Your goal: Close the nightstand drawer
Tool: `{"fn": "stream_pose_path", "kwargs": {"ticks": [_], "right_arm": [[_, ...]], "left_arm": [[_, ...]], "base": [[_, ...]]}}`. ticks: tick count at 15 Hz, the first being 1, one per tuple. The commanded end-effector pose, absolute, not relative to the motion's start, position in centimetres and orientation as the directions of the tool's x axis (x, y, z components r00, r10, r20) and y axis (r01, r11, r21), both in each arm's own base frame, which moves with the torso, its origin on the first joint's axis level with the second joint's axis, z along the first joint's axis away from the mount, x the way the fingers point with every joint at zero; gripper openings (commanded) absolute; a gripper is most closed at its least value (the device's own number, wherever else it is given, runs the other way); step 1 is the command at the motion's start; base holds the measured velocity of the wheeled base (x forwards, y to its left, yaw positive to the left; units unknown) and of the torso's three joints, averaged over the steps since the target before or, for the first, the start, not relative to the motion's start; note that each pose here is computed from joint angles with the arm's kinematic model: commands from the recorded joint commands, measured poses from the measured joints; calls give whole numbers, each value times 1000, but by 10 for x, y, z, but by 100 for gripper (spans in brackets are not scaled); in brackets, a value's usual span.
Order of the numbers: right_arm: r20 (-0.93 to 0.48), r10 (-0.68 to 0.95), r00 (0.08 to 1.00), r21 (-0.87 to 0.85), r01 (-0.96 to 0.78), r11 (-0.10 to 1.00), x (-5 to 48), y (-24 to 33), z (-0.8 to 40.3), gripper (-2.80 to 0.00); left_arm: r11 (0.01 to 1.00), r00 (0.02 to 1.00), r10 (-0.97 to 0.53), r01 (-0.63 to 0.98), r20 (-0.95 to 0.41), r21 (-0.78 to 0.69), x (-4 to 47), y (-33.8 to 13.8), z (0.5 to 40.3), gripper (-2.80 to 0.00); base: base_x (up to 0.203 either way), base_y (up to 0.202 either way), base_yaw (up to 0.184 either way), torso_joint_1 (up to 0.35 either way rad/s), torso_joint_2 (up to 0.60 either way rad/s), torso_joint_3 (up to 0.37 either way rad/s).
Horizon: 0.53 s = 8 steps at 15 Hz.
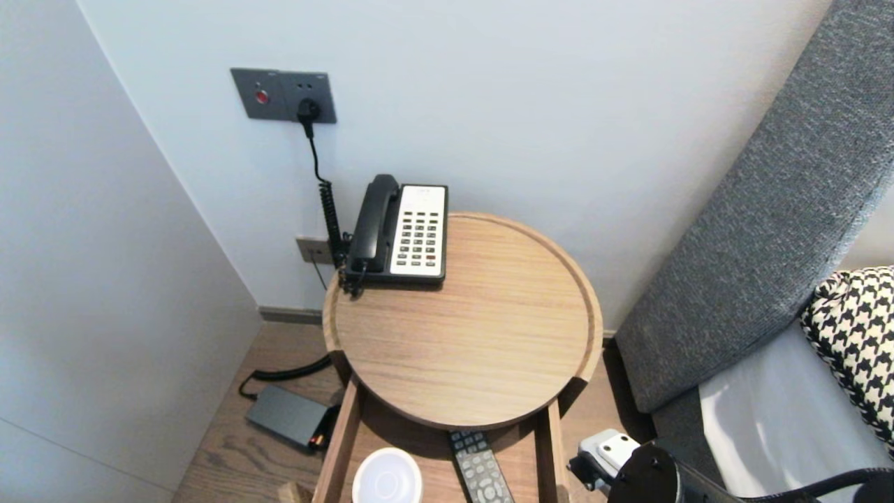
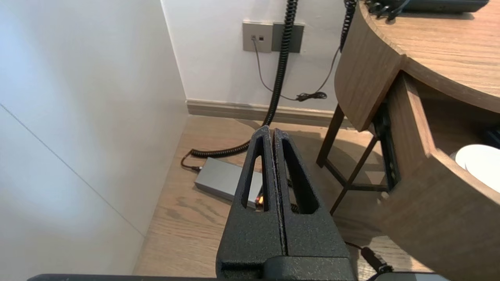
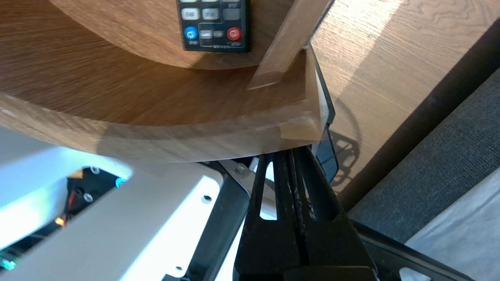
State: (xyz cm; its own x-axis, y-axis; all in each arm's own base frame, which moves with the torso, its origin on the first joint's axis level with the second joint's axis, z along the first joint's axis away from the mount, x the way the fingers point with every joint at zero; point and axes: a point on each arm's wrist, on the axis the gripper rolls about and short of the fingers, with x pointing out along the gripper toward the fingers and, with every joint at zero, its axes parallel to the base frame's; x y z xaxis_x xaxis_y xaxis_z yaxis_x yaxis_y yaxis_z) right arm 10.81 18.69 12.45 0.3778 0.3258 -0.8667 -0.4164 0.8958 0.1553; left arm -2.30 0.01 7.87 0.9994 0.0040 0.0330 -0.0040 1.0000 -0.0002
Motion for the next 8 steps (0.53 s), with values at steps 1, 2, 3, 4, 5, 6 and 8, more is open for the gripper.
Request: {"fn": "stream_pose_path", "kwargs": {"ticks": [1,2,3,4,5,6,8], "right_arm": [[-871,314,378,151,-401,904,114,191,122,-280],[-871,313,379,152,-398,905,115,192,122,-280],[-868,313,386,155,-388,909,119,194,123,-280],[-866,310,392,156,-377,913,124,195,124,-280],[-863,307,401,158,-363,918,129,195,125,-280],[-857,308,413,163,-349,923,136,197,128,-280],[-846,306,436,174,-316,932,150,198,133,-280]], "left_arm": [[1000,1000,5,-5,25,0,-22,0,76,-280],[1000,1000,5,-5,25,0,-22,0,76,-280],[1000,1000,5,-5,25,0,-22,0,76,-280],[1000,1000,3,-3,25,0,-22,0,76,-280],[1000,1000,5,-5,25,0,-22,0,76,-280],[1000,1000,5,-5,25,0,-22,0,76,-280],[1000,1000,5,-5,25,0,-22,0,76,-280]], "base": [[0,0,0,0,0,0],[0,0,0,0,0,0],[0,0,0,0,0,0],[0,0,0,0,0,0],[0,0,0,0,0,0],[0,0,0,0,0,0],[0,0,0,0,0,0]]}}
